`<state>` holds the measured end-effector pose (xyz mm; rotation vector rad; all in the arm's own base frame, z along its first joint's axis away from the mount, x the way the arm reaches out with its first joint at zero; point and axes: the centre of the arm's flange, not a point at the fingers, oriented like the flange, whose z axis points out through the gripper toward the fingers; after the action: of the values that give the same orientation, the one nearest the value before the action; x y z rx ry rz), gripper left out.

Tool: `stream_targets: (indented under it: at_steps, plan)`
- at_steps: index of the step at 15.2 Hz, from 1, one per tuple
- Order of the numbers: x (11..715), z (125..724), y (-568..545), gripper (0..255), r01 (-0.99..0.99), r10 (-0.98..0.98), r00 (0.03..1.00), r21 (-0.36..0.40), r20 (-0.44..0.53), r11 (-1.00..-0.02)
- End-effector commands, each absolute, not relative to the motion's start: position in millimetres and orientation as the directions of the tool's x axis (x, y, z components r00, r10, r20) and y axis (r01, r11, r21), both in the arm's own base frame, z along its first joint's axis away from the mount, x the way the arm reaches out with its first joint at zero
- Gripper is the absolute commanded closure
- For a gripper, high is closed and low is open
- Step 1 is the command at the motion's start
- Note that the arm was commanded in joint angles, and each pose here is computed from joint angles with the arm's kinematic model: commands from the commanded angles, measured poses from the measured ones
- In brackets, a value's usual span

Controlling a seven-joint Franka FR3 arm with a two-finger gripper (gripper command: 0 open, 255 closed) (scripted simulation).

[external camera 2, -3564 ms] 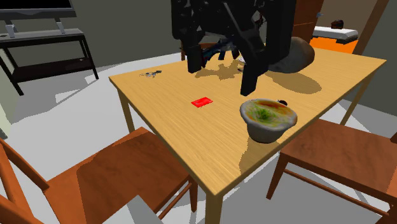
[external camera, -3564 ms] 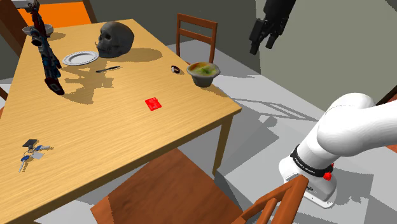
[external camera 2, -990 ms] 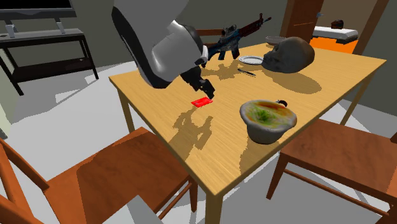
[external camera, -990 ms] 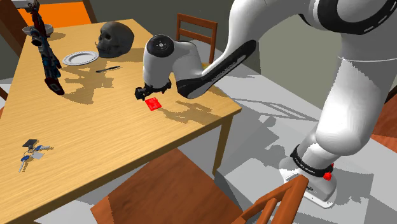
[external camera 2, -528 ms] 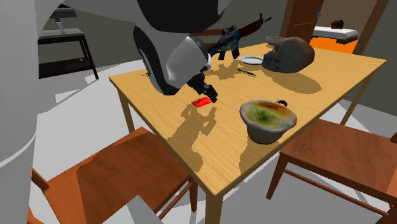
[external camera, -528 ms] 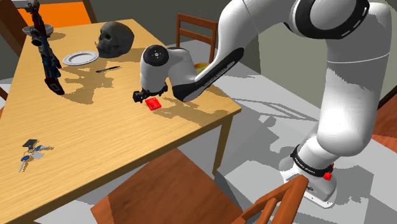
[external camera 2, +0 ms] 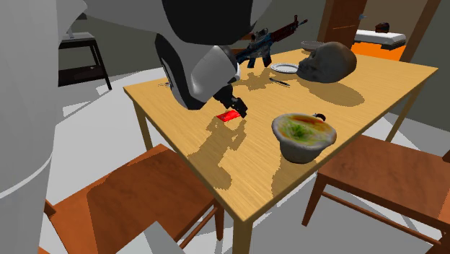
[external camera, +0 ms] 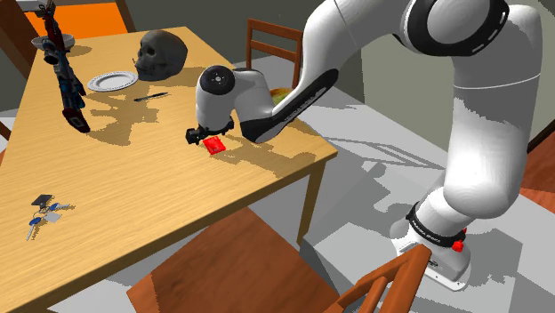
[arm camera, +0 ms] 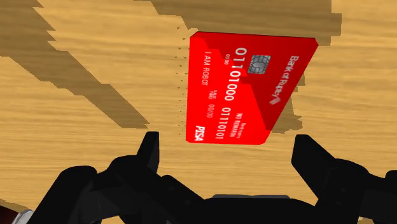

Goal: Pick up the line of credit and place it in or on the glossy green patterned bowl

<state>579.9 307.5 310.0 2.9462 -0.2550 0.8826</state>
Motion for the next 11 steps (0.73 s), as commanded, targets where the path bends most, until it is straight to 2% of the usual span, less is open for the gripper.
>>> stream_targets:
  at_steps: [1, 11]
  plan:
    - [579.9, 310.0, 307.5, 255, -0.173, -0.142, 0.823, 0.006, 0.550, -0.985]
    - [579.8, 315.2, 307.5, 255, -0.173, -0.142, 0.823, 0.006, 0.550, -0.985]
